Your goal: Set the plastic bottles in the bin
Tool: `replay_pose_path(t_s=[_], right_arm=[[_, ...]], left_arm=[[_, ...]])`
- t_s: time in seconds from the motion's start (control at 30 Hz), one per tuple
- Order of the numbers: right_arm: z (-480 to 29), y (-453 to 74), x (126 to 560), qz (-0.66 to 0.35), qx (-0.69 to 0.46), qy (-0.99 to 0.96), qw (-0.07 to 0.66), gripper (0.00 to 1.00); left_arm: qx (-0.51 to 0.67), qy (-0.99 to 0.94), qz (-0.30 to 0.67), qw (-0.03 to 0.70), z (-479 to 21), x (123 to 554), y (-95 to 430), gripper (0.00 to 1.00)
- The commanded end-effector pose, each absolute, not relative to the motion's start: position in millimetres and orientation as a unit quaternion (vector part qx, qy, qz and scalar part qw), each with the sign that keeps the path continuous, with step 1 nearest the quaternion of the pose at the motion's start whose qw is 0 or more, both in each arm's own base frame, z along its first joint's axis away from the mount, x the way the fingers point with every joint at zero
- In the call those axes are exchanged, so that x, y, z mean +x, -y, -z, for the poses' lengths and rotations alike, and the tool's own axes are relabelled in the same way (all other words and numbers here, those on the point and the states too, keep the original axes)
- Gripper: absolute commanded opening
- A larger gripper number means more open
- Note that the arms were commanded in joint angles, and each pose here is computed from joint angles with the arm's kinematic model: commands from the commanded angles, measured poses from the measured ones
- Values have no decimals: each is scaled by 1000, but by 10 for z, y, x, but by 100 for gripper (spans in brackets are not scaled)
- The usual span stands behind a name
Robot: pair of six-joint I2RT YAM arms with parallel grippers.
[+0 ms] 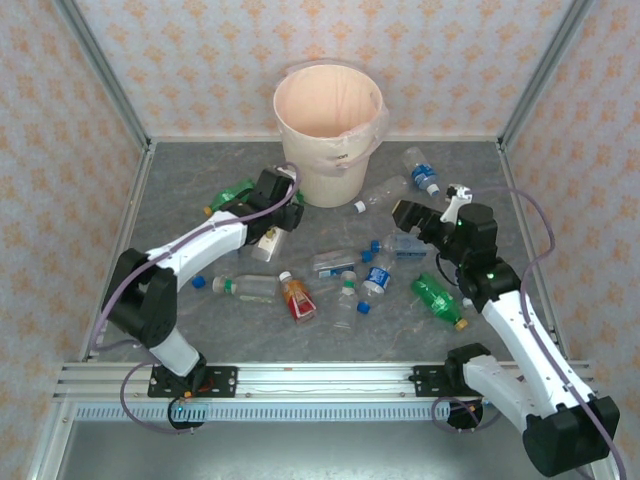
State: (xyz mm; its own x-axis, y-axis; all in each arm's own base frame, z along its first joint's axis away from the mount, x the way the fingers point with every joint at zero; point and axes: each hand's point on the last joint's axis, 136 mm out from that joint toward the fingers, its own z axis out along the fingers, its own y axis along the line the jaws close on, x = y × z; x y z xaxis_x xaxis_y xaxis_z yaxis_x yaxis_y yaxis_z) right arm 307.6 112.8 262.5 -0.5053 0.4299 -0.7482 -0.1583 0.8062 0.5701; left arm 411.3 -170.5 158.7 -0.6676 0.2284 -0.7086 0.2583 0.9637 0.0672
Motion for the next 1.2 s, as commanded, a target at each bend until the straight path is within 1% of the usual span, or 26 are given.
replay_pose_path(t_s=[0.0, 0.17, 0.4, 0.5, 0.63, 0.73, 0.9, 1.17], right_arm=[[-3018, -1262, 3119, -319, 63, -787, 524, 100], [-3121, -1459, 3166, -322, 45, -786, 525, 100], [-3308, -1717, 3226, -329, 19, -780, 531, 100], [-3383, -1788, 3248, -331, 11, -776, 536, 100], [-3442, -1841, 3250, -336, 6, -772, 539, 100], [-3478, -1836, 3227, -335, 5, -770, 544, 100], [-3502, -1755, 3156, -327, 11, -767, 552, 100], [-3513, -1590, 3064, -309, 29, -763, 567, 100]], left_arm=[[83, -885, 14, 459, -2066, 4192, 1560, 47], [44, -836, 30, 545, -2812, 4164, 1454, 47], [13, -749, 96, 656, -3989, 4198, 1514, 47], [8, -713, 127, 690, -4439, 4273, 1606, 46], [-1, -671, 157, 725, -4867, 4426, 1717, 47], [-5, -645, 174, 744, -5087, 4583, 1821, 47], [-8, -612, 198, 766, -5273, 4868, 1999, 47], [-15, -579, 214, 786, -5317, 5243, 2195, 44]])
